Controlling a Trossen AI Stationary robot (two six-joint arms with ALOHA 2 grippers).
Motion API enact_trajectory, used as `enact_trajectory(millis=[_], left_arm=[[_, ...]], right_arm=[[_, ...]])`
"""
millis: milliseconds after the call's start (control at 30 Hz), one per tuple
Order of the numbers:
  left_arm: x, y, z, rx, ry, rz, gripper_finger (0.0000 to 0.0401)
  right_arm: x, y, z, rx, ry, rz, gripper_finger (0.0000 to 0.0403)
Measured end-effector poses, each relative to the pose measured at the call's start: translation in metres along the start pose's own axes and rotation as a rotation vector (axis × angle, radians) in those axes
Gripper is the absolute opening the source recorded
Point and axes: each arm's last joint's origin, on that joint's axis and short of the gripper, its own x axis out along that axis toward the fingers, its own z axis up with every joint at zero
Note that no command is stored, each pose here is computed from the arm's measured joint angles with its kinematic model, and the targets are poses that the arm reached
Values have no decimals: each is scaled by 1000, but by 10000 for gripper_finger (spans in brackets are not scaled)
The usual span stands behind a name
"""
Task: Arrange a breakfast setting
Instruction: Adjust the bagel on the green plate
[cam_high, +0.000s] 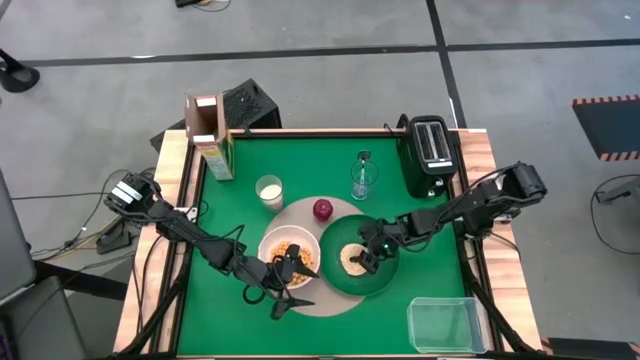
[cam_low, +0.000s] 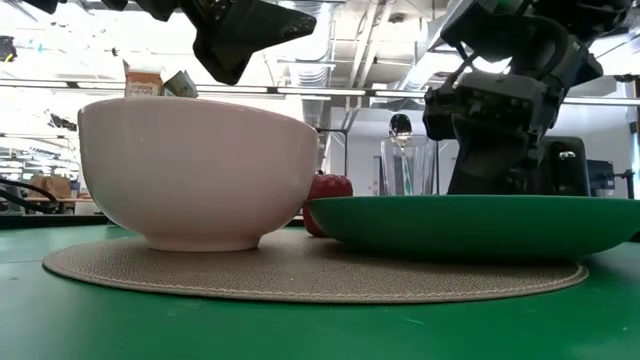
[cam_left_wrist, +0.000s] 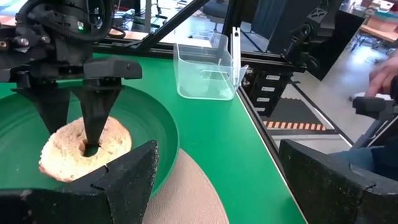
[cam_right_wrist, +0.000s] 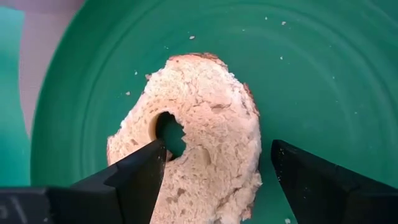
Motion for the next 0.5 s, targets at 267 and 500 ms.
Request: enact_trajectory(millis=[267, 500], left_arm=[[0, 0, 0, 1, 4, 2, 318], [0, 0, -1, 3, 8, 4, 318]], right_arm=[[-1, 0, 0, -14, 6, 8, 268], [3, -1, -1, -24, 12, 2, 200]])
